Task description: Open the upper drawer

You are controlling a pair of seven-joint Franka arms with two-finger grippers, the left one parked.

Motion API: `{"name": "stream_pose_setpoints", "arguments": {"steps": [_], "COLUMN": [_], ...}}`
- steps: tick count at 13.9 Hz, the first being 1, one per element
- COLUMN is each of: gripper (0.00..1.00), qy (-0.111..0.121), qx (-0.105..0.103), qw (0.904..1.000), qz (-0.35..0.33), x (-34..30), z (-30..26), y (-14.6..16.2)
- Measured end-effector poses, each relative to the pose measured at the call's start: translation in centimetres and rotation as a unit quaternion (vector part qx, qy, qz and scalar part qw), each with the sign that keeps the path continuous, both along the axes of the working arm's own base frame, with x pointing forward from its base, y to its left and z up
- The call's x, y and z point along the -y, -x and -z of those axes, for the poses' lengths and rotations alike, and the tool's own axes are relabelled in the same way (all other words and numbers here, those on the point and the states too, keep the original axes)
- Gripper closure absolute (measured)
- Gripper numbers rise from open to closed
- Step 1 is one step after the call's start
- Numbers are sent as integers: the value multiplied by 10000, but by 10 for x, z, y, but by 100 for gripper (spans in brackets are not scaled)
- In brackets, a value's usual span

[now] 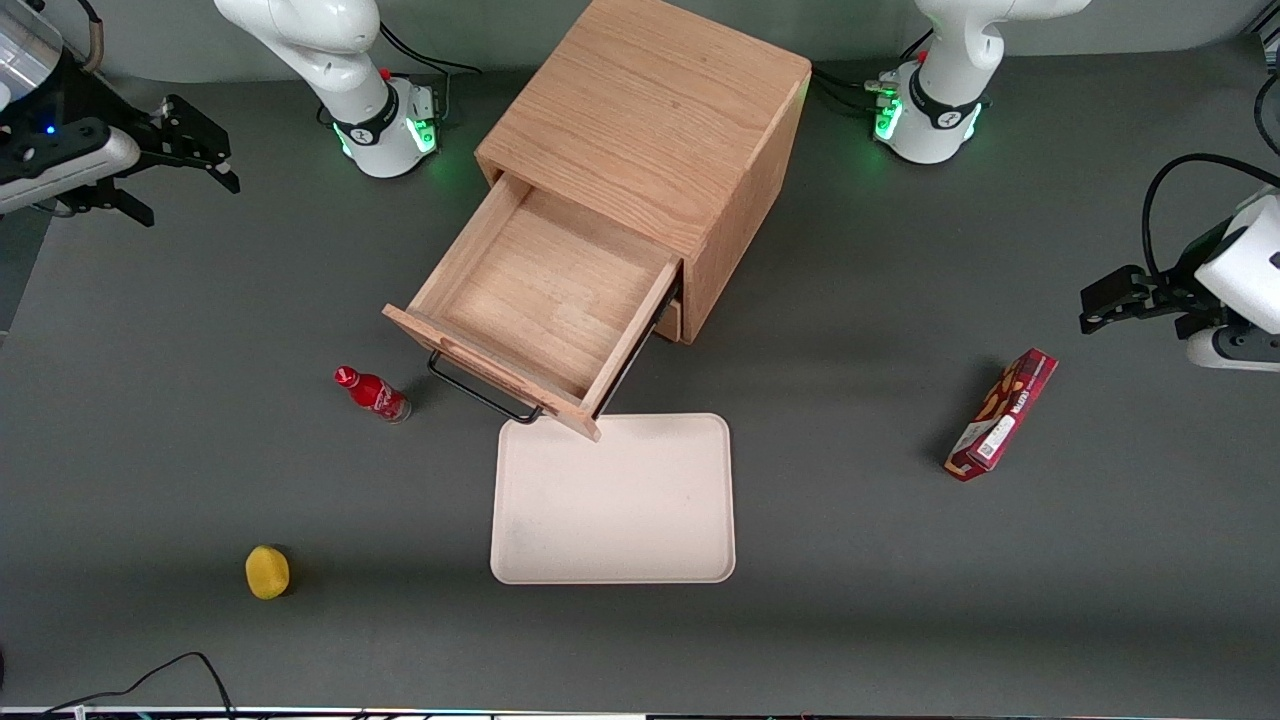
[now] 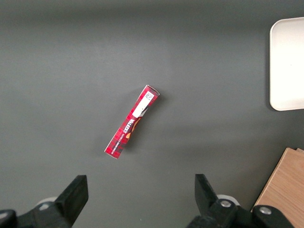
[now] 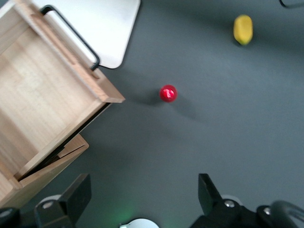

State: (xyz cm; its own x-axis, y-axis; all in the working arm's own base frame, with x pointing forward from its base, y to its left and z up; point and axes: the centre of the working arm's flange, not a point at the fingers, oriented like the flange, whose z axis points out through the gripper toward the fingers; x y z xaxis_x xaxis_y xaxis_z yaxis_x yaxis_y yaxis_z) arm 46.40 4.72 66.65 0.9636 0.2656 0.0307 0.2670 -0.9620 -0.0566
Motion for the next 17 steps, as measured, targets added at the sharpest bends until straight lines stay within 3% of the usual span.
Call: {"name": "stream_pose_setpoints", "arguments": {"steps": [4, 13, 17], "gripper": [0, 0, 0], "qy": [-69, -208, -274], "qx": [-16, -16, 242], "qw": [9992, 9993, 9980], "qz": [397, 324, 507], "x": [37, 49, 50], "z": [8, 19, 29], "y": [-5, -17, -39]}}
